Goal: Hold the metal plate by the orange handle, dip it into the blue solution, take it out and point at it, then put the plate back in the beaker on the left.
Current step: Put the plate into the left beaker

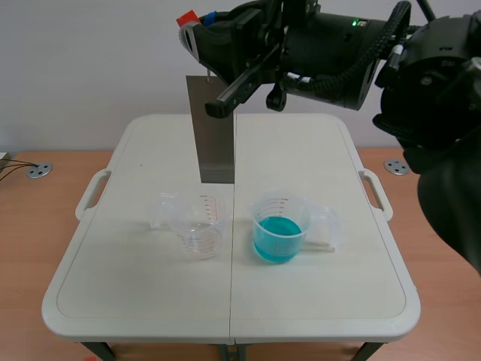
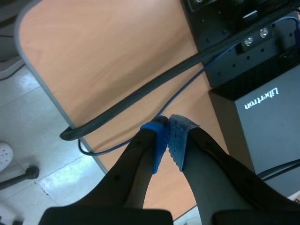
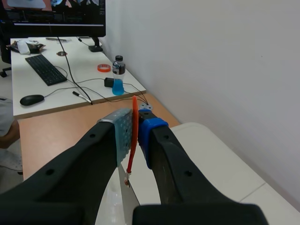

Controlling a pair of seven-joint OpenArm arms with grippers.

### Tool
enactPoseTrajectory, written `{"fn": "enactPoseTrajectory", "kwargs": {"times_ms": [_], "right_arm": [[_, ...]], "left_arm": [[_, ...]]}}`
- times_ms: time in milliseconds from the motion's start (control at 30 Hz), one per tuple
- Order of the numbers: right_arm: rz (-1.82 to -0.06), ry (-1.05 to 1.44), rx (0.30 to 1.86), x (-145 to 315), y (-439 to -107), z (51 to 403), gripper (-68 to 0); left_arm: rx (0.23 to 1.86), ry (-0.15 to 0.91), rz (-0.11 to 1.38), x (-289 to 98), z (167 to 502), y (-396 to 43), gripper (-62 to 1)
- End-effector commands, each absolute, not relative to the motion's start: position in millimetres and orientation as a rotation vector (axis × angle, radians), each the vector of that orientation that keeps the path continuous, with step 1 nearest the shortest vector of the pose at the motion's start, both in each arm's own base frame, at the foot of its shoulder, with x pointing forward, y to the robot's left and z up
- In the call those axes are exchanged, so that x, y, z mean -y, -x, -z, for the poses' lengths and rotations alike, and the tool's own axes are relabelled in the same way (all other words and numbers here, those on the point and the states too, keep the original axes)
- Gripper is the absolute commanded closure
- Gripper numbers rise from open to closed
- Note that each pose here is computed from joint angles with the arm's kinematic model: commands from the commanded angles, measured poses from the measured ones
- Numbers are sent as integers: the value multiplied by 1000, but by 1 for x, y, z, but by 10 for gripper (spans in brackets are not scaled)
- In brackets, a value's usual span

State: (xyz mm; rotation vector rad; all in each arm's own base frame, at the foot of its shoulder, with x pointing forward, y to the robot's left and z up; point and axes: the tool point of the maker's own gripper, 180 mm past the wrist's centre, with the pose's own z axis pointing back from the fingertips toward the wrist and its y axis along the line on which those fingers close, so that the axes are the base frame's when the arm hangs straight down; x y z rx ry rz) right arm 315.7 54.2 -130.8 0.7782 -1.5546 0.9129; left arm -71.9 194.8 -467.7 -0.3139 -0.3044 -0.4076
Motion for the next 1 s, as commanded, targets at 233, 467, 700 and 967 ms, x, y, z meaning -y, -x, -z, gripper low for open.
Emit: {"fn": "enactPoseTrajectory", "kwargs": {"times_ms": [233, 467, 700, 967], "right_arm": [[-974, -818, 1597, -81, -304, 112, -11], [-999, -847, 1592, -99, -296, 111, -11], [-980, -839, 1605, -104, -298, 108, -11], [-979, -828, 1607, -105, -300, 108, -11]], "left_arm": [[278, 323, 407, -194, 470, 79, -19], [273, 322, 408, -194, 470, 80, -19], [276, 322, 408, -194, 470, 79, -19], [276, 322, 408, -194, 470, 79, -19]]}}
